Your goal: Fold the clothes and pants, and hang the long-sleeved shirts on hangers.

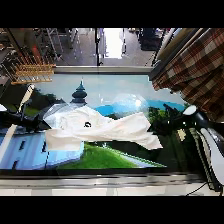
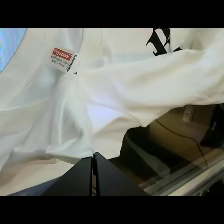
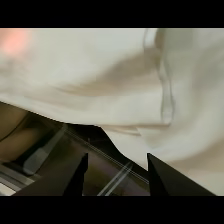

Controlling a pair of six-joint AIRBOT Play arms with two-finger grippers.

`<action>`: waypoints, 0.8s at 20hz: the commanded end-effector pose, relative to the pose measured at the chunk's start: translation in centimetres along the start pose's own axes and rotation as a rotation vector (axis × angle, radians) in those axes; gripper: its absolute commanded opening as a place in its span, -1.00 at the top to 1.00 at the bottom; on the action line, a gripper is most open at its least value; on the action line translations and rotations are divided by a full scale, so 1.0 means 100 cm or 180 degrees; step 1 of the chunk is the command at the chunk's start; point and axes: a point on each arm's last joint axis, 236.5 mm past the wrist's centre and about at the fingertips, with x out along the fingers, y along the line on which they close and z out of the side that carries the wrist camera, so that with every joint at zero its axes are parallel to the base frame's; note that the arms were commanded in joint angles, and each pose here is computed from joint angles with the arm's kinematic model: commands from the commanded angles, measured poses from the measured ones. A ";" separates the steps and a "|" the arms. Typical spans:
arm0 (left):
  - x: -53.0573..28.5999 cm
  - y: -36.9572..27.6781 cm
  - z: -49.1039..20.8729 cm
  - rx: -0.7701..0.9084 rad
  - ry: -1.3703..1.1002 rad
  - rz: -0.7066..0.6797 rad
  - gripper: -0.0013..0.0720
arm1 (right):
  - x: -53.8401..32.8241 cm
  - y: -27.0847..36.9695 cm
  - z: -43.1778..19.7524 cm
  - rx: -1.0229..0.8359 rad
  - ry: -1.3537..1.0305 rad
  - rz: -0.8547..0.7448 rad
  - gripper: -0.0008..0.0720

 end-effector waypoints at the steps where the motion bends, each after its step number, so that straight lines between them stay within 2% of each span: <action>1: 0.002 -0.001 -0.006 -0.0003 0.0084 -0.0026 0.94 | 0.021 -0.021 -0.022 0.0142 0.0044 0.0002 -0.18; 8: 0.001 -0.003 -0.010 -0.0002 0.0145 -0.0050 0.94 | 0.019 -0.025 0.013 0.0021 -0.0251 -0.0038 -0.11; 13: 0.001 -0.004 -0.012 -0.0002 0.0172 -0.0061 0.94 | 0.047 -0.020 0.014 -0.0177 -0.0156 -0.0062 -0.10; 14: 0.001 -0.004 -0.013 -0.0002 0.0177 -0.0062 0.94 | 0.052 -0.019 0.016 -0.0204 -0.0174 -0.0086 0.00; 15: 0.001 -0.004 -0.013 -0.0003 0.0184 -0.0065 0.94 | 0.056 -0.017 0.017 -0.0226 -0.0168 -0.0101 0.23; 16: 0.001 -0.004 -0.014 -0.0002 0.0200 -0.0070 0.94 | 0.056 -0.017 0.016 -0.0240 -0.0155 -0.0103 0.73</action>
